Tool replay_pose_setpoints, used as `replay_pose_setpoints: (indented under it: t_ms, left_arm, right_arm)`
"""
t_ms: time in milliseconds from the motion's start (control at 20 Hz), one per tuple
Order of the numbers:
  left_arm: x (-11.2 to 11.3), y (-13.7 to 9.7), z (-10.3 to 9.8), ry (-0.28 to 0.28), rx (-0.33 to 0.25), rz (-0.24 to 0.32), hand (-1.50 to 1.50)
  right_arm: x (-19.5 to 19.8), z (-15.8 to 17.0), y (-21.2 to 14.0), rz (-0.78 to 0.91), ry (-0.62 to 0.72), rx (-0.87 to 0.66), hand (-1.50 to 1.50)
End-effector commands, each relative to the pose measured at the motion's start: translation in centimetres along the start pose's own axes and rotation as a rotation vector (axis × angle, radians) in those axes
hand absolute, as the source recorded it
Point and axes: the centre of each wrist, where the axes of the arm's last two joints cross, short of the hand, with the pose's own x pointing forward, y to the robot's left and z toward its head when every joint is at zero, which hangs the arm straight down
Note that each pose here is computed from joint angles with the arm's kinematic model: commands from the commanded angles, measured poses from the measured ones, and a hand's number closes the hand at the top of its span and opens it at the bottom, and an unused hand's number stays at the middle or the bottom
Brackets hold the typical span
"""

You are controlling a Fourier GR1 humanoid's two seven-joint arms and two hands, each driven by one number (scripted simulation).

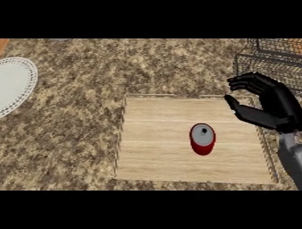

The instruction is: Pick the can from the tray and place it in the tiered basket

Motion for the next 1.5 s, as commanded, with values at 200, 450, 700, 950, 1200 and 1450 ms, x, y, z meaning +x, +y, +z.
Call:
replay_pose_setpoints:
  t_ms: [200,450,700,950,1200,1450]
  left_arm:
    - [7.4,3.0,-5.8,-0.318,0.242,0.009,0.0]
    - [6.9,5.3,-3.4,-0.275,0.283,-0.056,0.0]
    - [7.6,6.7,-4.4,-0.264,0.291,-0.085,0.0]
    - [8.5,6.8,-5.6,-0.282,0.268,-0.095,0.0]
    - [8.8,7.0,-6.6,-0.27,0.264,-0.089,0.0]
    - [9.6,7.0,-7.5,-0.295,0.26,-0.093,0.0]
  right_arm:
    - [0.3,1.7,-3.9,0.263,0.182,-0.194,-1.5]
    - [3.5,1.0,-3.4,0.483,0.265,0.026,-1.5]
    - [6.0,0.5,-1.8,0.697,0.347,0.226,-1.5]
    - [8.4,-0.5,-0.2,0.786,0.409,0.286,-1.5]
    - [10.1,-1.4,0.9,0.84,0.507,0.28,-1.5]
    - [9.1,-1.9,3.4,0.834,0.638,0.328,-1.5]
